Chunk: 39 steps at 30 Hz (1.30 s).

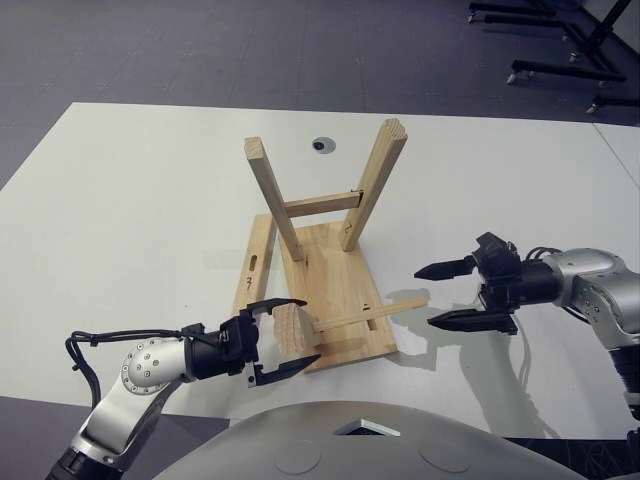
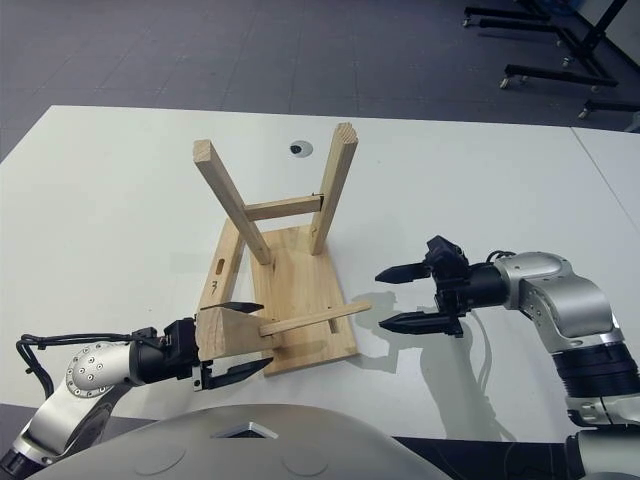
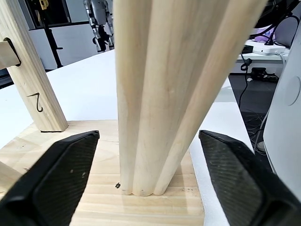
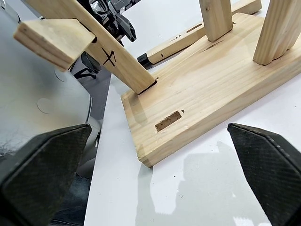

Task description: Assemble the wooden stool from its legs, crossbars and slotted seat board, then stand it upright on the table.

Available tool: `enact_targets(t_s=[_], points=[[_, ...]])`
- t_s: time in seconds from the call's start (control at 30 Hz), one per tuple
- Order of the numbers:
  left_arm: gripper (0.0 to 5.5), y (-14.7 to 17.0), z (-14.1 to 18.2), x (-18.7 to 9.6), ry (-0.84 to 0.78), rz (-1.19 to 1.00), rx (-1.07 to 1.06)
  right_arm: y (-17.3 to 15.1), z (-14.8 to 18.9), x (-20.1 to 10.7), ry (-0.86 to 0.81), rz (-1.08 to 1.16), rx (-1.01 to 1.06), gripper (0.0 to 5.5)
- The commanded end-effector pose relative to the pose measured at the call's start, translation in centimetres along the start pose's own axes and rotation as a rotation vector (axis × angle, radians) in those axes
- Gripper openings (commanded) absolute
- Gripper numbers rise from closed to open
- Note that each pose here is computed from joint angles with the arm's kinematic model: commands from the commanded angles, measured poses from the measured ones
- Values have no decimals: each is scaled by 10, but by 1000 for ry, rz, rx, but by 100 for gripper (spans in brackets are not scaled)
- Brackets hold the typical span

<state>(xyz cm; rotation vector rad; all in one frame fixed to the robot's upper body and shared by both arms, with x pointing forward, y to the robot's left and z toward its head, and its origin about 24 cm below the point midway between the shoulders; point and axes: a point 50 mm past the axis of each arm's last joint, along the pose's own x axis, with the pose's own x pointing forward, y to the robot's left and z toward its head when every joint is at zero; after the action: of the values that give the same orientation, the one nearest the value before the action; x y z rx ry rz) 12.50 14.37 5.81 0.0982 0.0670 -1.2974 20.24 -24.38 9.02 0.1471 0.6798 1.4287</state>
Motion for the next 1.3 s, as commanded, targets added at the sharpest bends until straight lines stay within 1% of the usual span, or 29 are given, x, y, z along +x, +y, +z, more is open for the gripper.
enact_targets(t_s=[0.03,0.1,0.2,0.27,0.33,0.43,0.5,0.63,0.7,0.73,0.8,0.9,1.0,1.1,1.17,1.3], points=[[454,9,1,-7,42,24,19,0,0,0,-6,-19,-12,535],[465,12,3,-15,61,34,-1,0,-1,0,-16,-27,-9,535],[465,16,7,-28,98,57,-14,-1,-5,-1,-33,-45,1,535],[465,18,7,-35,153,63,-6,0,-8,-1,-45,-57,10,535],[465,21,3,-41,249,131,-19,1,-13,0,-59,-74,23,535],[465,25,3,-47,286,201,-37,4,-23,2,-82,-99,51,535],[465,33,2,-50,312,297,-1,6,-29,5,-99,-112,64,535],[465,56,6,-52,280,538,49,11,-37,13,-129,-128,80,535],[465,62,-1,-51,300,643,1,13,-40,15,-140,-137,89,535],[465,63,-13,-51,362,684,-60,13,-42,16,-146,-142,92,535],[465,57,-33,-52,492,696,-143,13,-43,17,-152,-147,93,535],[465,52,-42,-45,530,655,-250,12,-43,18,-162,-158,89,535],[465,56,-37,-43,527,646,-259,13,-45,21,-173,-163,89,535],[465,69,-32,-52,543,714,-224,16,-50,25,-182,-167,99,535],[465,78,-26,-57,525,762,-218,18,-53,27,-191,-174,106,535],[465,76,-16,-50,491,710,-265,21,-57,32,-209,-183,118,535]])
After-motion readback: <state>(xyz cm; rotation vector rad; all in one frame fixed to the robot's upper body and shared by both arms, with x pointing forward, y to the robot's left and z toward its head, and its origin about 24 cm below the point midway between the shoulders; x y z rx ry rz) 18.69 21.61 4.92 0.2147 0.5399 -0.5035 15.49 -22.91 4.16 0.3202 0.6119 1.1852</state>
